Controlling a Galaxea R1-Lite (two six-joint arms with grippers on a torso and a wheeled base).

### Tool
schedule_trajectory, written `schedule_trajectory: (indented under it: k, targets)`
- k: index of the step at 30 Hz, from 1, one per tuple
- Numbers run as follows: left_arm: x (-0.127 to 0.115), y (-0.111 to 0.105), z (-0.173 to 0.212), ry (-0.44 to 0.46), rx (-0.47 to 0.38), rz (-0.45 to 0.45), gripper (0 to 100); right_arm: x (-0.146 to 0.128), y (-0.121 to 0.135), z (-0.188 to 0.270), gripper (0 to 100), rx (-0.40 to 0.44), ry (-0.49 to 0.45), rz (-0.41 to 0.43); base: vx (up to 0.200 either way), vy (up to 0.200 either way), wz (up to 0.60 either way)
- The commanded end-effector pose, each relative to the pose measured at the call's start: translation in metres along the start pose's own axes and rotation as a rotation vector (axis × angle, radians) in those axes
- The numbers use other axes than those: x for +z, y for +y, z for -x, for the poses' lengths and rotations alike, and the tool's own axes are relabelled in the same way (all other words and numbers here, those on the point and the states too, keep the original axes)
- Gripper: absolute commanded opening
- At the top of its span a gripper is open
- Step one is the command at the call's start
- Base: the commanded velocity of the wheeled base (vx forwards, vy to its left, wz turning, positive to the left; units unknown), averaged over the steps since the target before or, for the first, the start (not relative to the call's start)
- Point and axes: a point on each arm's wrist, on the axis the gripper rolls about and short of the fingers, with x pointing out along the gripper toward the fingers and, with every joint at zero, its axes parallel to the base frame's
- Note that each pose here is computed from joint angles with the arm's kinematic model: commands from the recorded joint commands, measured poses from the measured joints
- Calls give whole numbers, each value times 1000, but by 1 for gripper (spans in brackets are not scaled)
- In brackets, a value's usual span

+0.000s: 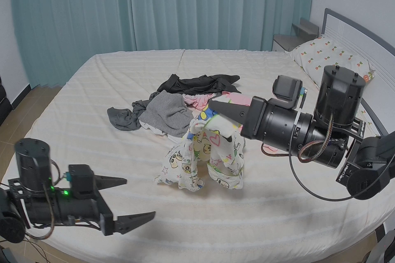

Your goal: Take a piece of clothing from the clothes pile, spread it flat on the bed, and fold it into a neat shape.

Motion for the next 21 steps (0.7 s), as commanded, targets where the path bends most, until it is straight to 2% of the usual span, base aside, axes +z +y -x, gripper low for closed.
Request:
schedule_trajectory:
  k: [1,2,3,7,11,12,13,14,21]
  targets:
    - [-25,-20,-60,116,-8,73,100,1,21,-17,0,33,-41,-10,0,0,0]
    - [-26,-21,-61,115,-7,77,100,1,21,-17,0,33,-41,-9,0,0,0]
    - [-23,-26,-69,66,35,107,100,0,21,-18,0,31,-40,-9,0,0,0]
    - [-28,-26,-91,5,180,116,100,1,20,-17,0,27,-43,-10,0,0,0]
    - [-35,-26,-105,-17,260,113,100,1,19,-17,0,26,-42,-10,0,0,0]
    - [-38,-25,-111,-24,314,112,100,1,19,-17,0,25,-43,-10,0,0,0]
    - [-38,-25,-111,-26,318,112,100,1,19,-17,0,25,-43,-10,0,0,0]
    - [-40,-23,-117,-36,374,108,100,2,19,-17,0,26,-44,-10,0,0,0]
    - [-38,-20,-135,-51,417,115,100,2,20,-17,0,26,-45,-10,0,0,0]
